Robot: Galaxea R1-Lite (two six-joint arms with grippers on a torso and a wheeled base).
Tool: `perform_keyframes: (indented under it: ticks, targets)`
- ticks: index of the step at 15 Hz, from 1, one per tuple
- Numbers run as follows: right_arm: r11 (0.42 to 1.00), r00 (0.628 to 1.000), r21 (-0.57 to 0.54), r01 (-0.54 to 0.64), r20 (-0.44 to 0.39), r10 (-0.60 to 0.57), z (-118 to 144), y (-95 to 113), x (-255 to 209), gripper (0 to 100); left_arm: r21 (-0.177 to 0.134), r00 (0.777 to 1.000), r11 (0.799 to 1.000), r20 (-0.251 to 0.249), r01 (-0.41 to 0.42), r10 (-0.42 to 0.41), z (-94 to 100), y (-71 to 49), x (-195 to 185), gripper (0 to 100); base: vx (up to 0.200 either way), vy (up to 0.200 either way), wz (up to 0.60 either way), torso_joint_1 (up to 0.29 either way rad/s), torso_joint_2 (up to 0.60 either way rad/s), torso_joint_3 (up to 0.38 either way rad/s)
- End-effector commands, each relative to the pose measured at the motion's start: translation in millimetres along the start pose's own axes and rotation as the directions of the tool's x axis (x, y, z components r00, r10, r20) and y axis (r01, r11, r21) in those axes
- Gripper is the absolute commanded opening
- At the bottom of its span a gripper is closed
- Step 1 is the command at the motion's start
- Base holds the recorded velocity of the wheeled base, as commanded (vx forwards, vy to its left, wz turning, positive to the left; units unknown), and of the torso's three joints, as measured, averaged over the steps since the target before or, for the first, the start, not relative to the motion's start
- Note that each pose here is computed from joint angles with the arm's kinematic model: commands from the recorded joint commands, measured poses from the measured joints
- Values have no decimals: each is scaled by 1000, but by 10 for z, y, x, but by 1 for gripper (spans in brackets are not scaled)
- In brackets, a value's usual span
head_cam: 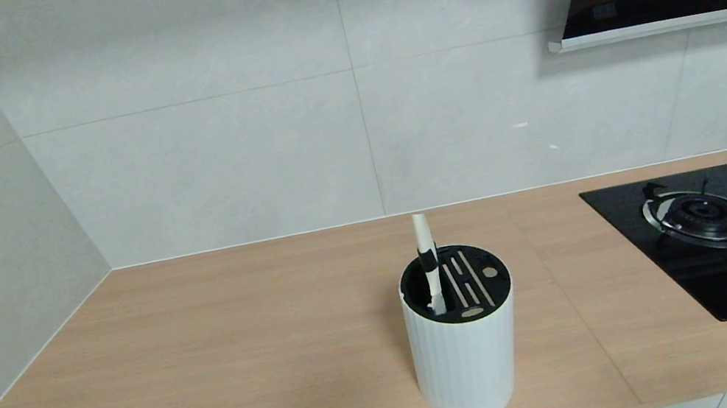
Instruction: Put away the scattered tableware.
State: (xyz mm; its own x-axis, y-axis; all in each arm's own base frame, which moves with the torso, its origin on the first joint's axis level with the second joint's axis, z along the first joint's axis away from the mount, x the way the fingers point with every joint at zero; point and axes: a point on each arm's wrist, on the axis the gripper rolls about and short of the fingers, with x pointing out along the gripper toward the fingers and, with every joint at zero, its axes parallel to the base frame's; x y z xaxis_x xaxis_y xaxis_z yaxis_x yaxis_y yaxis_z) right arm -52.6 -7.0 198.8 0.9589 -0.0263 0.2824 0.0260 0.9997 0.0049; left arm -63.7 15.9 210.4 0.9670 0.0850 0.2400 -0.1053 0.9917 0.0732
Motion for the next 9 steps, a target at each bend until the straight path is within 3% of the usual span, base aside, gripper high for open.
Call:
perform_keyframes:
  ticks: [1,3,5,6,8,9]
  targets:
    - [998,994,-24,55,95,-52,-50,44,-241,100,-22,996,997,54,-68,69,-20,2,-153,100,0,0,0,0,0,0]
    - [997,996,-27,69,66,-67,-179,50,-268,100,-12,991,992,52,-124,124,-38,-45,-178,100,0,0,0,0,0,0]
    - [996,996,-32,86,10,-85,-340,47,-210,100,22,992,993,53,-115,114,-234,-108,-247,100,0,0,0,0,0,0]
    - [996,996,-34,83,-27,-84,-449,48,-177,100,41,995,994,17,-97,96,-359,-133,-218,100,0,0,0,0,0,0]
    - [996,989,-44,73,-124,-78,-781,51,-97,100,31,993,996,-79,-82,84,-632,-169,-114,100,0,0,0,0,0,0]
    - [996,989,-44,73,-124,-78,-781,51,-97,100,31,993,996,-79,-82,84,-632,-169,-114,100,0,0,0,0,0,0]
